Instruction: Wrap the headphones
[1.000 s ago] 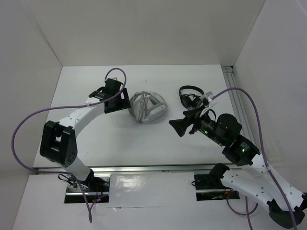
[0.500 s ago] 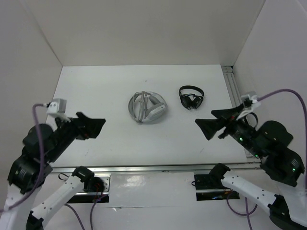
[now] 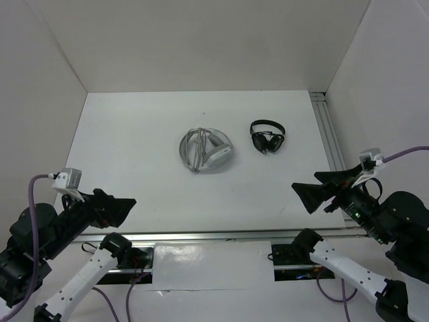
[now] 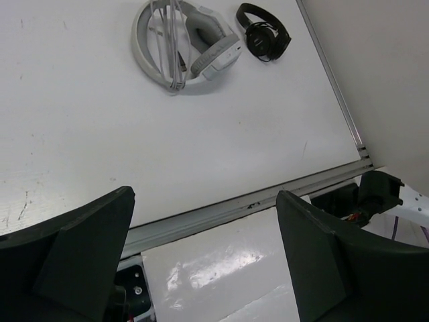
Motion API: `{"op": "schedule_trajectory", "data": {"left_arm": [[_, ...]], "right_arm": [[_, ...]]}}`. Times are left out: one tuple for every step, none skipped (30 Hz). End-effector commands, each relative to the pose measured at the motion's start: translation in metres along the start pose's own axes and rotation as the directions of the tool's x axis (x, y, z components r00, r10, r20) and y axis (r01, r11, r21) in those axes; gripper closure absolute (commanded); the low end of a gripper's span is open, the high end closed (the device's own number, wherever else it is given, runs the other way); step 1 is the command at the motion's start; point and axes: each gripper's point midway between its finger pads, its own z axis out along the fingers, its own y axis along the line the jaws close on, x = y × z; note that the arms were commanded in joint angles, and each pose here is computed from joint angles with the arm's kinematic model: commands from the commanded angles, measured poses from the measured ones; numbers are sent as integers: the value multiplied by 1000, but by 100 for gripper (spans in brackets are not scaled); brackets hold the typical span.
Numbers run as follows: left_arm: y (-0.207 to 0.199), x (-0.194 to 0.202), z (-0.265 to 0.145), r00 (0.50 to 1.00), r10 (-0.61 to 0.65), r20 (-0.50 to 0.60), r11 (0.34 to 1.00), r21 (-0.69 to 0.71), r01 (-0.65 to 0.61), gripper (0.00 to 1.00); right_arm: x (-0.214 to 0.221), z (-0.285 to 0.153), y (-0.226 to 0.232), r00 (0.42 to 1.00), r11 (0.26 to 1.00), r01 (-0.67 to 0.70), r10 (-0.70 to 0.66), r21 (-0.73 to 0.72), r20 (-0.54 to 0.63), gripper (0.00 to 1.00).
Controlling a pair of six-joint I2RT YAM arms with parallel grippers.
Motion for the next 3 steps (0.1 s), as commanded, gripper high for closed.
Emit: {"op": "schedule_trajectory", "data": {"left_arm": [[1, -6, -8, 999, -8, 33, 1000, -9, 8, 0], [1, -6, -8, 999, -8, 33, 1000, -10, 9, 0], [1, -6, -8, 999, -8, 33, 1000, -10, 9, 0]], "right_arm": [[14, 5, -10, 999, 999, 5, -2, 52, -52, 0], [14, 5, -10, 999, 999, 5, -2, 52, -52, 0], [12, 6, -13, 999, 997, -3, 7, 74, -43, 0]]}}
